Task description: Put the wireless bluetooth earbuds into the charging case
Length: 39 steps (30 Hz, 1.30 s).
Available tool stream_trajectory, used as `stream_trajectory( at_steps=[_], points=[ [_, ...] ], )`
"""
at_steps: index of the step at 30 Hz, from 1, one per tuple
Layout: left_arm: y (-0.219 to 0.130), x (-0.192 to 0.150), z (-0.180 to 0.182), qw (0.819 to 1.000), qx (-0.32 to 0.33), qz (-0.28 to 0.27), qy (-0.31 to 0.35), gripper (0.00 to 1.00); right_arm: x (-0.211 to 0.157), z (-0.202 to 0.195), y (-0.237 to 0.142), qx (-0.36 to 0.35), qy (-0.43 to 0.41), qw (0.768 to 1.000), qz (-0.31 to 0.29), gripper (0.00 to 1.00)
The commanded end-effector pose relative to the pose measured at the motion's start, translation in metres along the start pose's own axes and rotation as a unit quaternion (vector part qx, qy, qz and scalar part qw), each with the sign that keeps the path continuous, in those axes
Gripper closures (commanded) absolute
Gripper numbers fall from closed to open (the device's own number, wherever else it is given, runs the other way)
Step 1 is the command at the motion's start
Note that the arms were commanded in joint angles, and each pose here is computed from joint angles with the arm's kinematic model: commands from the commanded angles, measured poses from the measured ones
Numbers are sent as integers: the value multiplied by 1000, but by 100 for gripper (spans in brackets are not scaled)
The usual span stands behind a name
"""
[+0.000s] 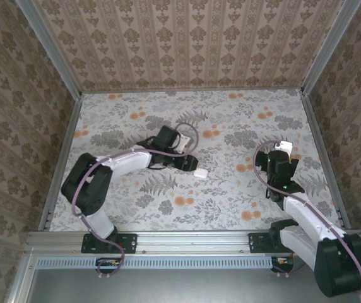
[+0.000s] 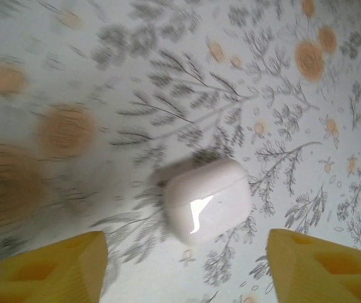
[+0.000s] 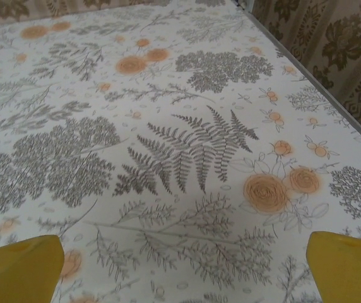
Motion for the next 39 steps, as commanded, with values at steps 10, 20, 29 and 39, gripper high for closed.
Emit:
stream_trajectory(
  at_steps=[10,20,29,39],
  points=[
    [-133,57,152,950,245,-193,34,0,37,25,41,37,1,995,-89,0],
    [-175,27,239,892,309,-330,-12,0,29,22,57,40,3,992,-122,0],
    [-180,30,250,859,293,-420,2,0,31,30,71,55,-13,995,-85,0],
    [-168,29,257,860,302,-411,4,0,22,42,72,81,-27,992,-96,0]
  ],
)
Point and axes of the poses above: each hand's point on the last joint's axis, 136 mm out from that joint toward the fingers, its own y axis out along the fingers, its own z axis along the line the jaws close on, x = y × z, the point moved 2 cm from there along -y, back along the fingers, and after that the axes turned 13 degrees about -y, right-handed, at the moved point
